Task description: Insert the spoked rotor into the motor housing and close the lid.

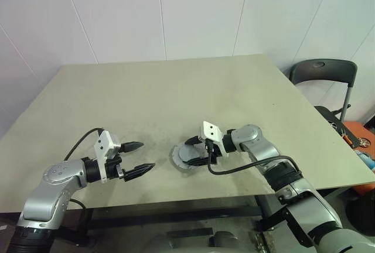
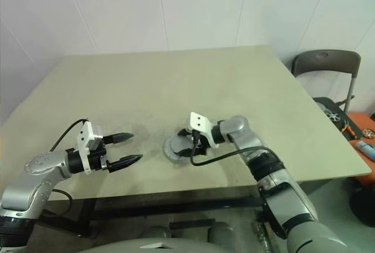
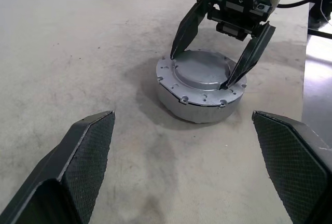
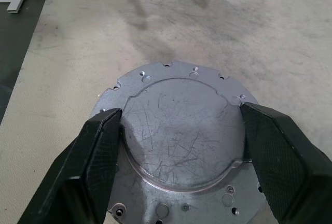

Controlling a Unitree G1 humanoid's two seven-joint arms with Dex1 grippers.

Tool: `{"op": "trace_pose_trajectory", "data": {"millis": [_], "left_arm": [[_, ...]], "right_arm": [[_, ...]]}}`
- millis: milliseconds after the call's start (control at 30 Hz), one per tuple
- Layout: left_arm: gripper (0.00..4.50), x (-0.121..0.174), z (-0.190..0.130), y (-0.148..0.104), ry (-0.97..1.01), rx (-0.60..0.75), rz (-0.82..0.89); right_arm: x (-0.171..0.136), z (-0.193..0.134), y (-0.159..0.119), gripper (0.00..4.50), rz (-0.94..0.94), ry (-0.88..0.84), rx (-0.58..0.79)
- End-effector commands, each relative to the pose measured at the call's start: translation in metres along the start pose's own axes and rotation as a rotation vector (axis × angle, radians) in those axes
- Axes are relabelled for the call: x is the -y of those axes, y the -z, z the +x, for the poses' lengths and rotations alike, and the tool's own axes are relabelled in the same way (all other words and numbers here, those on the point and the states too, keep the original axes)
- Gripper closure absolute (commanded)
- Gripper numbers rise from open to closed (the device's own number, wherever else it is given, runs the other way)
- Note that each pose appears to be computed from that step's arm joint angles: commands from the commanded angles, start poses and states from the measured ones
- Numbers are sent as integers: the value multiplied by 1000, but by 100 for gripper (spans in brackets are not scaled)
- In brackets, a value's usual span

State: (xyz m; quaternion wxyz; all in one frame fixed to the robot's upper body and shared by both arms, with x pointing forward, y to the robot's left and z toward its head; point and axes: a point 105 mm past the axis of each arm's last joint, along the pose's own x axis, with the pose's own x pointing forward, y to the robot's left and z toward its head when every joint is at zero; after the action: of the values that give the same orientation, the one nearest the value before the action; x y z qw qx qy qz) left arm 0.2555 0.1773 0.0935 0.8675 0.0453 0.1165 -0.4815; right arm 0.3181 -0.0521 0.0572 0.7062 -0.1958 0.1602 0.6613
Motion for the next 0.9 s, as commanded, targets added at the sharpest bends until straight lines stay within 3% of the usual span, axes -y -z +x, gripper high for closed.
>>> {"op": "trace_pose_trajectory", "data": {"millis": [33,233,333,600,900], "left_arm": [[0,-3,-2,-13,2,19,41],[0,-5,-3,-12,-3,13,43],[0,-5,-3,-13,-6,15,43],[0,-4,-2,-11,-4,17,41],[0,-4,-1,-11,-2,18,45]], "right_arm": [[-10,-3,53,124,106,-7,-184],[-11,-6,58,124,59,-26,-225],[-1,-3,53,124,148,54,-177],[-10,3,57,124,202,38,-188],[-24,1,62,124,57,-65,-226]]}}
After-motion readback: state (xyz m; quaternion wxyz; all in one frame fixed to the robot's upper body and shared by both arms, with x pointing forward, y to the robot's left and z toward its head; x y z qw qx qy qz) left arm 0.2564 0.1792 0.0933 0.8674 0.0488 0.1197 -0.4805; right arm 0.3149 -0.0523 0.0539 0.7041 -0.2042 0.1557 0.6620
